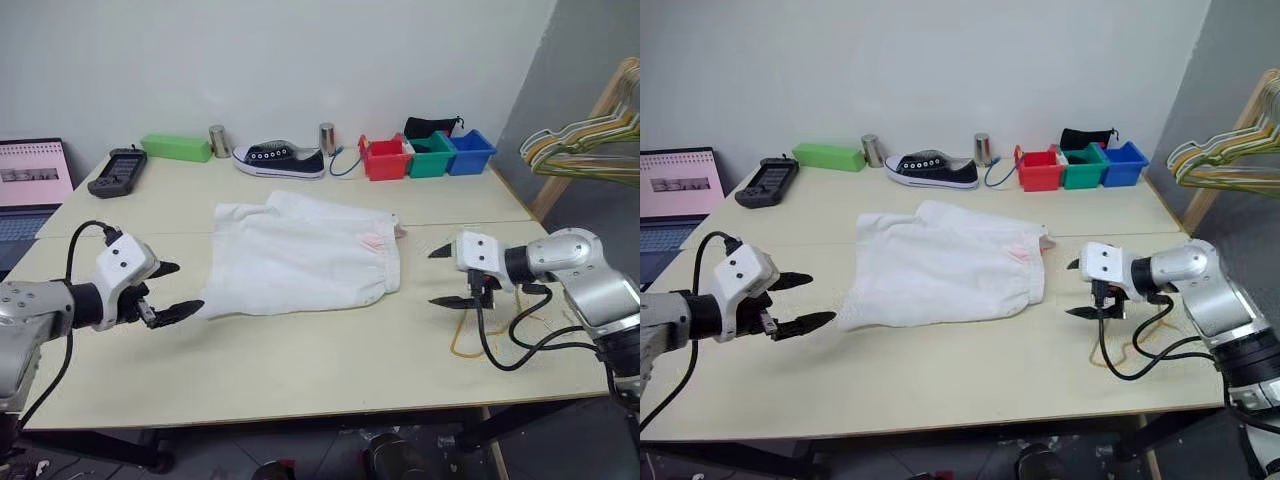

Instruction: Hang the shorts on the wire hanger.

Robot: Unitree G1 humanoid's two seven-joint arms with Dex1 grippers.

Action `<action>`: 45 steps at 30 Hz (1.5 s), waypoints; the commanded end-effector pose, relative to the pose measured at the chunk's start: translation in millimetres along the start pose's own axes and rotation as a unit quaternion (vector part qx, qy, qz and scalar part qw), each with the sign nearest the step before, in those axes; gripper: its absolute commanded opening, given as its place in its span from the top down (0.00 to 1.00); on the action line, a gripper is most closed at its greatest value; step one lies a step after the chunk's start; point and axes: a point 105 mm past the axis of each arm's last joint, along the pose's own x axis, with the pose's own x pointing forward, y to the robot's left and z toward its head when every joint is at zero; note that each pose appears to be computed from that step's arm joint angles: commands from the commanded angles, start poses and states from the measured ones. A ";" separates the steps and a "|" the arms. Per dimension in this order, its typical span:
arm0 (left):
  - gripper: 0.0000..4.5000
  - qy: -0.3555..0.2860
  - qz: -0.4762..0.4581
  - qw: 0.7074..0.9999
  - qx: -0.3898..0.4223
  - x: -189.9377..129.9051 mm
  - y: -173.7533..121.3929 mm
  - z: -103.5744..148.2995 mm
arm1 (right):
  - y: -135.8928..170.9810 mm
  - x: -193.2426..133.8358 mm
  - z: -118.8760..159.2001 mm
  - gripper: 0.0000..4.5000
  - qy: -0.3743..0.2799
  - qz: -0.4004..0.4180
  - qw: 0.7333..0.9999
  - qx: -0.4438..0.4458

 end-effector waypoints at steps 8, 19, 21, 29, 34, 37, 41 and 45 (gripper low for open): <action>0.01 -0.021 0.023 0.999 0.023 -8.7 11.2 14.9 | -7.1 -2.6 11.2 0.00 -0.013 -0.010 1.000 -0.020; 0.01 -0.021 -0.005 1.000 0.022 -3.5 -1.5 11.0 | -4.3 10.0 12.0 0.00 -0.017 -0.004 1.000 -0.024; 0.01 -0.016 -0.018 0.999 0.028 2.6 -8.0 7.5 | -3.4 17.0 12.2 0.00 -0.018 -0.005 0.999 -0.027; 0.01 0.014 -0.054 0.996 0.072 38.0 -17.3 -19.2 | -6.7 57.3 15.7 0.00 -0.018 0.003 0.997 -0.077; 0.01 0.017 -0.032 0.995 0.096 61.2 -3.8 -34.6 | -8.7 82.9 18.4 0.00 -0.017 0.006 0.994 -0.105; 0.01 0.021 -0.033 0.994 0.098 73.1 -0.7 -41.7 | -10.2 94.9 11.5 0.00 0.003 0.003 0.992 -0.126; 0.01 0.039 -0.055 0.993 0.092 82.1 -2.9 -51.5 | -11.5 103.4 2.2 0.00 0.025 0.010 0.991 -0.130; 0.01 0.044 -0.053 0.994 0.081 92.8 1.8 -55.3 | -16.5 110.0 -0.4 0.00 0.029 0.007 0.993 -0.116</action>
